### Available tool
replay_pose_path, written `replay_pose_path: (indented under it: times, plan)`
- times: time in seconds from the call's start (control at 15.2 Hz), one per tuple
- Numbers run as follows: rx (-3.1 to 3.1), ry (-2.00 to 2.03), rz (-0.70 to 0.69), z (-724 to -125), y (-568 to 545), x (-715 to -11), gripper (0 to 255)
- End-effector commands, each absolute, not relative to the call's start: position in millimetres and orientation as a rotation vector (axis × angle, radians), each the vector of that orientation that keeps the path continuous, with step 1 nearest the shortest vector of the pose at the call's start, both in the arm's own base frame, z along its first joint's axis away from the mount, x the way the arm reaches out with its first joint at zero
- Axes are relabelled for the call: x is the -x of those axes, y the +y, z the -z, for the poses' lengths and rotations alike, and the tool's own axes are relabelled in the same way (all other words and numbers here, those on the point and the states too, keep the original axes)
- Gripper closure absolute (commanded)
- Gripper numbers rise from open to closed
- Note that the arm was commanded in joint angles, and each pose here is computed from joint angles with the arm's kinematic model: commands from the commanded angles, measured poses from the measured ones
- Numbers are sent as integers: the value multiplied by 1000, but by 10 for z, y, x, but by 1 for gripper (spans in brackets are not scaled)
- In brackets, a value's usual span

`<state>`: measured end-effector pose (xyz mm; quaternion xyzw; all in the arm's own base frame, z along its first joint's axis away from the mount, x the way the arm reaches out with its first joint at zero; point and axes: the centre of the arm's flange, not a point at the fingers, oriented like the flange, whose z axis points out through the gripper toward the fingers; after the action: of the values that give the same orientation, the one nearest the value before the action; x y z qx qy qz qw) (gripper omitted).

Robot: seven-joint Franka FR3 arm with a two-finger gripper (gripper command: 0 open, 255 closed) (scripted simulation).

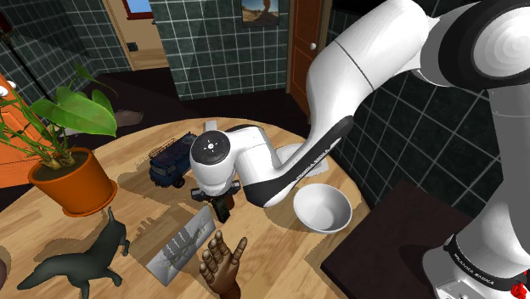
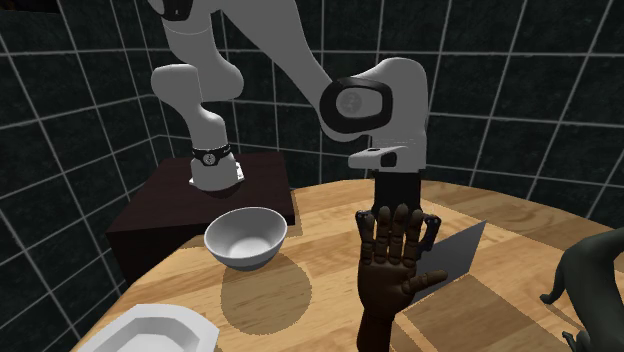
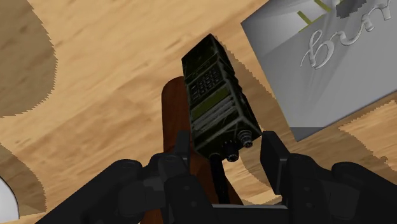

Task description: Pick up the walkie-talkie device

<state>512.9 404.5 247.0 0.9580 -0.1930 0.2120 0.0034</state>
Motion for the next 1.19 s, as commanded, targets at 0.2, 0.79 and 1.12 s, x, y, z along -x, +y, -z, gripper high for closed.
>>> replay_pose_path:
  times: [0.2, 0.79, 1.12]
  plan:
    - [-3003, -605, -662, -2514, 4039, -5122, 255]
    - [-3003, -605, -662, -2989, 4040, -5123, 255]
    - [-3003, -605, -662, -3253, 4040, -5123, 255]
